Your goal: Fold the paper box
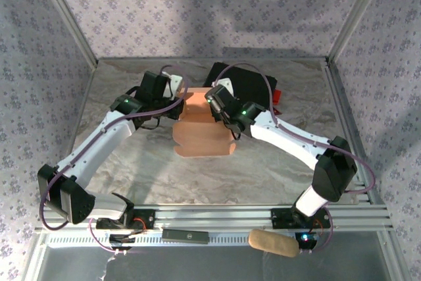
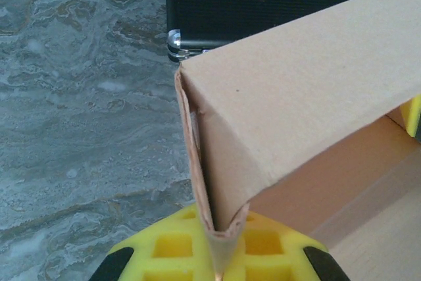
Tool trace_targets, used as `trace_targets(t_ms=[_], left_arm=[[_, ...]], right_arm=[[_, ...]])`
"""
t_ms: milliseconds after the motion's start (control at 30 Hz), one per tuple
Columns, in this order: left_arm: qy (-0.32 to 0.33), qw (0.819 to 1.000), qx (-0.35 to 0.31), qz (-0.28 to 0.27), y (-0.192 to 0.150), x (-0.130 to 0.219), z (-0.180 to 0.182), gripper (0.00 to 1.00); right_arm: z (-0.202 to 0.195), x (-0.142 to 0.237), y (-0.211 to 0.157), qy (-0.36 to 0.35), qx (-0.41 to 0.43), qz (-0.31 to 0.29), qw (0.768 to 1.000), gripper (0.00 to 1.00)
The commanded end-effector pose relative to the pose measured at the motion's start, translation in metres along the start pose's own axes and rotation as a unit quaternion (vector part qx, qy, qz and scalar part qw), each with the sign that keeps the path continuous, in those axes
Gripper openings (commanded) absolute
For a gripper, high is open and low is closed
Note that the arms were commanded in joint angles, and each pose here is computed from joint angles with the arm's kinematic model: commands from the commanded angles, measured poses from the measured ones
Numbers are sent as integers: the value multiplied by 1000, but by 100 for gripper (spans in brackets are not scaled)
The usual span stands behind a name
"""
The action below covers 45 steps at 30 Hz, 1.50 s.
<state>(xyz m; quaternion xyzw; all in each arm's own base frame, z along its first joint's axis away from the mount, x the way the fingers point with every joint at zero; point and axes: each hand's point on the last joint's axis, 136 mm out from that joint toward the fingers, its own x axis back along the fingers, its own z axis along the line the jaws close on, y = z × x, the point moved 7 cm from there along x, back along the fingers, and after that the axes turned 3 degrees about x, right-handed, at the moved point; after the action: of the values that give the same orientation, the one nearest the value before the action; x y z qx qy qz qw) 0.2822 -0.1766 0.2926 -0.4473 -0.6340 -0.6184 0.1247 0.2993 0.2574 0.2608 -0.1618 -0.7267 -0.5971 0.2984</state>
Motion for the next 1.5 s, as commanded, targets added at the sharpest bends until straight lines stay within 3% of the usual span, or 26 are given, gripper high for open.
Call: trace_targets(t_ms=[0,300,567,600,767,967,1267,1467], left_arm=[[-13,999,7,-33,9,17,-9,0],[43,998,25,-40,10,16,-19,0],[53,997,39,-46,10,17,-22,0],[52,997,39,-45,10,16,-22,0],[57,997,36,-30,6,14,-23,0],[61,997,35,-23,5,12,-22,0],[63,997,35,-18,7,9,-23,0],[59,998,33,-18,7,10,-24,0]], right_arm=[[-4,3,3,-16,-6,-4,1000,13],[-14,2,1,-94,-15,20,995,0],[-11,10,2,-58,-18,9,998,0],[-11,12,2,-50,-16,10,999,2],[-10,25,19,14,-28,-8,999,32],[-9,43,33,70,-38,-18,997,46],[-26,50,40,81,-61,-22,995,47],[-30,38,37,71,-65,-11,995,33]])
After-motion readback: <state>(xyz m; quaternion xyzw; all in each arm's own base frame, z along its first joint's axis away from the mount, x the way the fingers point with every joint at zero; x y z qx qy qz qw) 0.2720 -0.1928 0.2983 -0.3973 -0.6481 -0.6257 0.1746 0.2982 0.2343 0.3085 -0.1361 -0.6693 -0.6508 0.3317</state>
